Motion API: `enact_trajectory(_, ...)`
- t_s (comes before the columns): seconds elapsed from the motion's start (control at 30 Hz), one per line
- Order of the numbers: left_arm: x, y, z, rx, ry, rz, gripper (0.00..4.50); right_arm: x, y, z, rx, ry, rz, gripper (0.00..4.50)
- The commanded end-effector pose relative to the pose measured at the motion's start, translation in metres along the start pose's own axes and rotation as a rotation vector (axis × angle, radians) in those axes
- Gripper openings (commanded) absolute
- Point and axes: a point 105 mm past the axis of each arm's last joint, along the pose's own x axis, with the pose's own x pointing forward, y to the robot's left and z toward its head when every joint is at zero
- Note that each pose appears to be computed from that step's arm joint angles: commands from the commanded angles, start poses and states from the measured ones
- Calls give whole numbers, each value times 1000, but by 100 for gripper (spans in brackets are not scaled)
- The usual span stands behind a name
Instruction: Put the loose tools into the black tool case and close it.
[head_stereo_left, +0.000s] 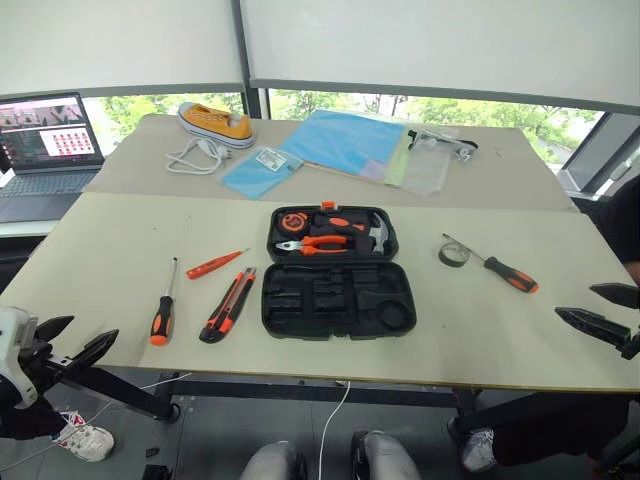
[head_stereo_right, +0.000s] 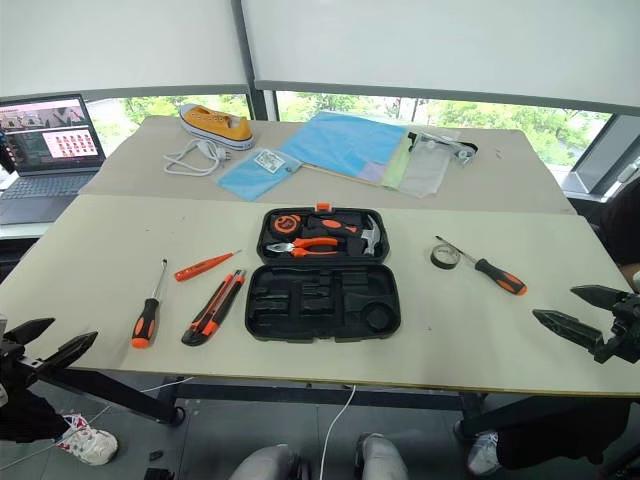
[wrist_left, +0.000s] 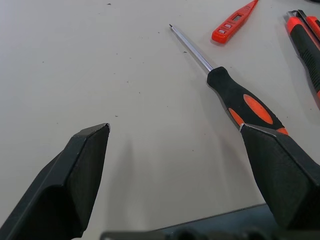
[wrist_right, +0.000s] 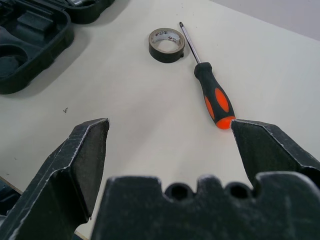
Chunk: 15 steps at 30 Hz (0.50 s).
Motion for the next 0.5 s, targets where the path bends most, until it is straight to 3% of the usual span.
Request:
enact_trajectory(0.03,-1,-4,13,-6,-27,20,448,0,-1,18,-55,-67,-6,450)
enact_trajectory(0.2,19,-20,32,-171,-34,78,448,20,33,63,-152,-178,151,450)
enact_trajectory(0.3,31,-34,37,-175,6,62,448,30,59,83,-186,-216,261,450)
enact_trajectory(0.5,60,-54,29,-223,142,102,448,47,131,110,-268,-270,547,450)
